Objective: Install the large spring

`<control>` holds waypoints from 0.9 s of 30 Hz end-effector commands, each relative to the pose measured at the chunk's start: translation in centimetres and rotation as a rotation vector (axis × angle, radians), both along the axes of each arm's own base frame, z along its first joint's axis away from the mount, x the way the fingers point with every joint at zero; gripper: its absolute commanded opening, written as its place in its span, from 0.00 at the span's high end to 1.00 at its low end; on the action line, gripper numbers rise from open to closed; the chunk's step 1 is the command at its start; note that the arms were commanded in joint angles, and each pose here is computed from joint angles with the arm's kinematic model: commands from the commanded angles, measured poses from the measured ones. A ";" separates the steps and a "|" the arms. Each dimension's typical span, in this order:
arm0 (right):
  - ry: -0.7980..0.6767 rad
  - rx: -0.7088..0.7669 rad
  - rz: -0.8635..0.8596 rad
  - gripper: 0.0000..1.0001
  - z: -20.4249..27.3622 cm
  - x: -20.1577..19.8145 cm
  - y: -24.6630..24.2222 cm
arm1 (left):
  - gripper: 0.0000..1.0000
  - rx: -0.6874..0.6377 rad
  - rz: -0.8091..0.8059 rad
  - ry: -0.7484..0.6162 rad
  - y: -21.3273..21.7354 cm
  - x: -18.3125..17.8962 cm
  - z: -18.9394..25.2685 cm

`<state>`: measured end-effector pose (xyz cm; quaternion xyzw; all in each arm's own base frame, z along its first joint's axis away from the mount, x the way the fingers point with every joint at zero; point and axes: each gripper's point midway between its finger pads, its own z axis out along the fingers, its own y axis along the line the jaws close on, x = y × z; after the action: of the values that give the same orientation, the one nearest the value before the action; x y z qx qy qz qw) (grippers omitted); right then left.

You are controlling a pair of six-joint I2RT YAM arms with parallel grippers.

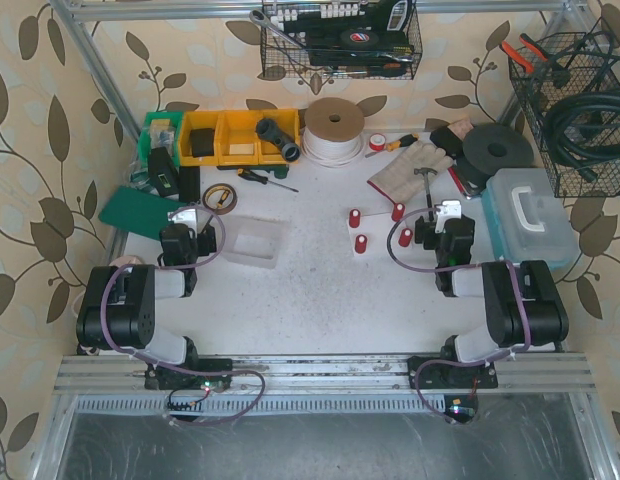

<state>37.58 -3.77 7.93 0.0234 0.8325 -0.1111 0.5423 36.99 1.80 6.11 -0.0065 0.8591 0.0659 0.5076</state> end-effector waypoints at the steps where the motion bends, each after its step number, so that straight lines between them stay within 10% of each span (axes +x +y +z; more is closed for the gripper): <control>1: -0.080 0.015 0.001 0.00 1.8 0.8 0.2 | 0.06 -0.012 -0.007 -0.037 0.1 1.0 1.2; 27: -0.076 0.010 -0.007 0.00 1.9 0.7 0.2 | 0.06 -0.012 -0.008 -0.036 0.1 1.0 1.2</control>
<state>37.87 -3.58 8.63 0.0236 0.8241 -0.1104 0.5550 36.95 1.52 5.97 -0.0020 0.8609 0.0587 0.5054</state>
